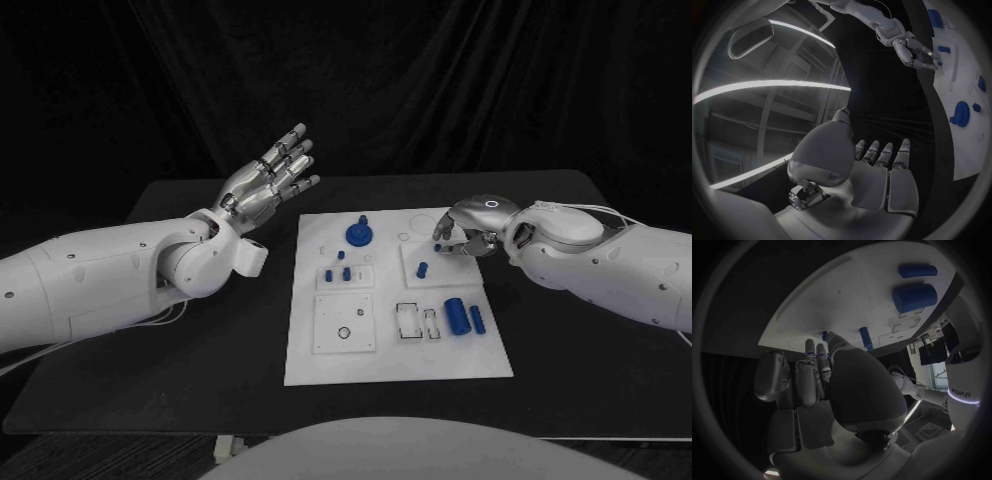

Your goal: Assemble the parts on the task board

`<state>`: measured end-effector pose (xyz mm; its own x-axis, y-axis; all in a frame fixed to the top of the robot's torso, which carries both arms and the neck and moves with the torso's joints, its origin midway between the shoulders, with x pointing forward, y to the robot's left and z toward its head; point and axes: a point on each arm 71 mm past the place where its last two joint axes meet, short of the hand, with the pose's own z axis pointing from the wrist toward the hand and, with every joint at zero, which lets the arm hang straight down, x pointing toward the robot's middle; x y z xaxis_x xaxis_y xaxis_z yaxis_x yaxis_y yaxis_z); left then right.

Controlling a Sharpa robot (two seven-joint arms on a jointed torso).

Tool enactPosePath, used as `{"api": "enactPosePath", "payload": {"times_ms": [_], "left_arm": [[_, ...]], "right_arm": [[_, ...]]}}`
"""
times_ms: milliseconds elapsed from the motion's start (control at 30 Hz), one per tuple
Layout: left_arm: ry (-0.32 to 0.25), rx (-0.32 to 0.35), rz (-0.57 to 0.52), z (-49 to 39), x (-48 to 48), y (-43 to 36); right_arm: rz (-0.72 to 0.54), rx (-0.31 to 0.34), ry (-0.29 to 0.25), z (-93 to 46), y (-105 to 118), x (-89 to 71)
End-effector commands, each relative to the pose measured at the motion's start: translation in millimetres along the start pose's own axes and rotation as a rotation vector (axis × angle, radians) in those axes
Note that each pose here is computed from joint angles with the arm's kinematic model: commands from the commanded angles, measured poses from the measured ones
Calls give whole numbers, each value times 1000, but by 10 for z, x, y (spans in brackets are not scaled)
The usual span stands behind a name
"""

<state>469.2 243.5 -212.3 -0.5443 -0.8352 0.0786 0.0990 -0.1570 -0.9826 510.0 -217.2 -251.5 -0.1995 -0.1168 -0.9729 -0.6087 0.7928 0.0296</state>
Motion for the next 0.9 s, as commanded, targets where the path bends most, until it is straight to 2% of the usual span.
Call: {"api": "enactPosePath", "payload": {"times_ms": [33,467,900], "left_arm": [[10,125,-25,-5,7,-84],[16,120,-31,-8,0,-80],[24,110,-36,8,11,-65]], "right_arm": [[14,-2,-19,19,7,-1],[30,-6,40,125,52,109],[37,0,78,127,57,169]]}}
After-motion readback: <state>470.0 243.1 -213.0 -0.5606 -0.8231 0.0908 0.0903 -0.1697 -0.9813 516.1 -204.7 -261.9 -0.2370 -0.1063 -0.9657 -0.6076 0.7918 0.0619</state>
